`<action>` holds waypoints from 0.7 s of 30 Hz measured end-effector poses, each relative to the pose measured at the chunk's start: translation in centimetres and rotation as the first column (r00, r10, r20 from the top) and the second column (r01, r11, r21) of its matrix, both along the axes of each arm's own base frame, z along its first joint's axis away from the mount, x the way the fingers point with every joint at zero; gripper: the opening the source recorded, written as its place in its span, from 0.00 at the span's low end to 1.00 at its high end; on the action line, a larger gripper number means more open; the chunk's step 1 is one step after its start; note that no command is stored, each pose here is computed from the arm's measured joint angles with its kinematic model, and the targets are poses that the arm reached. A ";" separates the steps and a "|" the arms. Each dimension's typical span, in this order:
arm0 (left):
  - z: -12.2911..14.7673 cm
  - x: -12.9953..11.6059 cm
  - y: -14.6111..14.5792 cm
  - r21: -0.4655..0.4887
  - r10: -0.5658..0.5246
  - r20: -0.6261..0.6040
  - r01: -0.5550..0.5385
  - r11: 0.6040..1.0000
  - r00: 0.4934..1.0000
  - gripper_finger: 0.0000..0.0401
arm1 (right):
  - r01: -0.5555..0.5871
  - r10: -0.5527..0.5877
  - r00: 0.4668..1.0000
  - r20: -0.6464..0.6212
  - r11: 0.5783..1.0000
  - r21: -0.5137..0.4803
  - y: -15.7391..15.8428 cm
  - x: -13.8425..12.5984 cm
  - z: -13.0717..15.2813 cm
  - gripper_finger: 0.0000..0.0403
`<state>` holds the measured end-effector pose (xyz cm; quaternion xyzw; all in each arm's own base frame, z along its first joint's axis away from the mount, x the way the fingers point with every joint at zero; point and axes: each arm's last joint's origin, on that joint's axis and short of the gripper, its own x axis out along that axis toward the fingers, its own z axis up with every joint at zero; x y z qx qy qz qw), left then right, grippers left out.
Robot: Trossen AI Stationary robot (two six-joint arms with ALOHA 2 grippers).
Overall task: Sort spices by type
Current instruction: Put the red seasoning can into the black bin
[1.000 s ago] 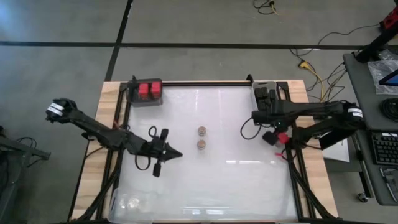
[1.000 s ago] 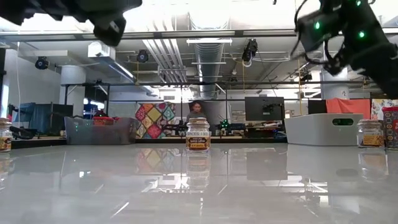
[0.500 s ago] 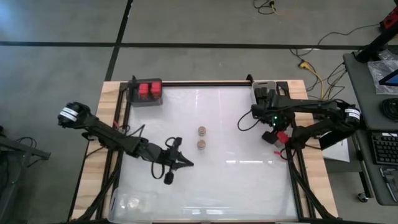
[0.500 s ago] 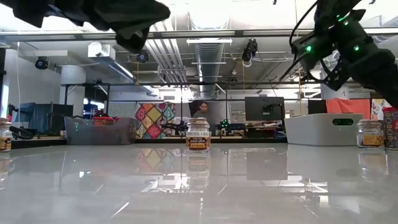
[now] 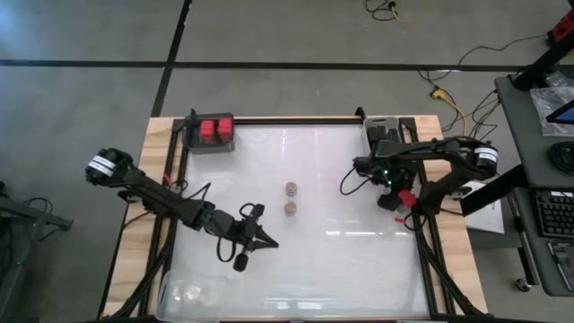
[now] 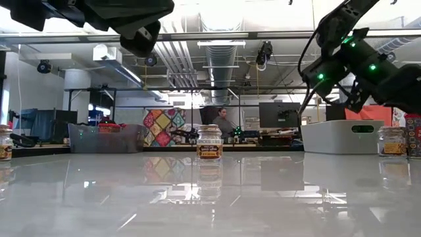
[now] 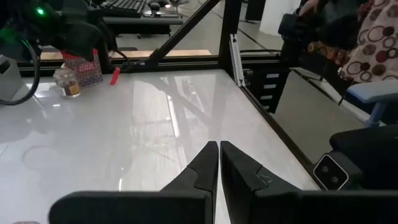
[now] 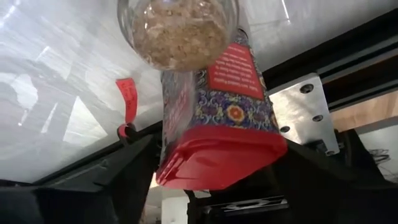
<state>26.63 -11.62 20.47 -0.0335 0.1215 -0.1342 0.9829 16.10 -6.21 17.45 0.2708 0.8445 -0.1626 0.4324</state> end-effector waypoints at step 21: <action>-0.3 -0.2 0.1 -0.001 0.002 -0.016 -0.002 1.000 1.000 0.00 | -0.171 0.189 0.981 0.053 0.954 -0.245 -2.0 2.9 3.8 0.55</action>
